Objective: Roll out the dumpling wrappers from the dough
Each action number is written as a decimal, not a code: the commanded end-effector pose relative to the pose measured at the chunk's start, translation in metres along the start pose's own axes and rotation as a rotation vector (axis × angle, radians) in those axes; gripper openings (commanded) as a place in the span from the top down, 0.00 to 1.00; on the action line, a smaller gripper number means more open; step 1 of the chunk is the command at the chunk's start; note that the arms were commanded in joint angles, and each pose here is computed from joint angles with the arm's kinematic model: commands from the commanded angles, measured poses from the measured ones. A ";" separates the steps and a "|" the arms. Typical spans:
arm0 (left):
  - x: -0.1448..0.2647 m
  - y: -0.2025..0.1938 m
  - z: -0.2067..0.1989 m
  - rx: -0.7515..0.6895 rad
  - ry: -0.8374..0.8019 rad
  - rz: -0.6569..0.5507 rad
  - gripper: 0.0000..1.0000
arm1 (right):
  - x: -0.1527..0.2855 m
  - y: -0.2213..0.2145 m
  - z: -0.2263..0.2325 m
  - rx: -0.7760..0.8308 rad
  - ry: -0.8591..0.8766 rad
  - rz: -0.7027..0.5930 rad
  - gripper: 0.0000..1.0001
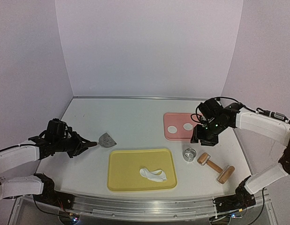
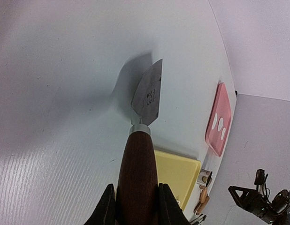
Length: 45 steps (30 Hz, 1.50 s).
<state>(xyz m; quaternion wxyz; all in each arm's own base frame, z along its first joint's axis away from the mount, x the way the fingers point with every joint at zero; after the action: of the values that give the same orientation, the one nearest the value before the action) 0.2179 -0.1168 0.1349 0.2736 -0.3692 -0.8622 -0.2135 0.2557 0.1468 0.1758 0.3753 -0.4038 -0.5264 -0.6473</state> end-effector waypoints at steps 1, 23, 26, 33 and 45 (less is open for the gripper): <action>-0.001 -0.003 0.022 0.022 0.074 -0.020 0.76 | 0.005 -0.001 -0.004 -0.008 0.007 -0.027 0.44; -0.003 -0.029 0.079 0.072 0.211 0.036 0.12 | 0.003 -0.005 -0.011 0.013 -0.018 -0.042 0.41; 0.006 -0.025 0.074 0.069 0.238 0.011 0.00 | 0.006 -0.001 -0.012 0.038 -0.027 -0.063 0.37; 0.030 -0.019 0.066 0.096 0.356 -0.029 0.00 | 0.011 0.007 -0.010 0.088 -0.041 -0.095 0.26; 0.037 0.039 -0.022 -0.140 0.299 -0.152 0.00 | 0.023 0.033 -0.023 0.108 -0.100 -0.096 0.02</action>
<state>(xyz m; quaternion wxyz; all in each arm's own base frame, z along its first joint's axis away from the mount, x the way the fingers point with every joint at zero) 0.1903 -0.0787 0.1421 0.4082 -0.2906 -0.8186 -0.2809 0.2614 0.1317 0.1885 0.3545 -0.3813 -0.5940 -0.6133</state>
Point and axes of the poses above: each gripper's point midway between its finger pads, its own x axis back along the fingers, its own z axis along the line the jaws close on, y = z × x, the point moved 6 cm from there along x, back along the fingers, and after that the axes turned 1 degree about -x, right-handed, at the moved point
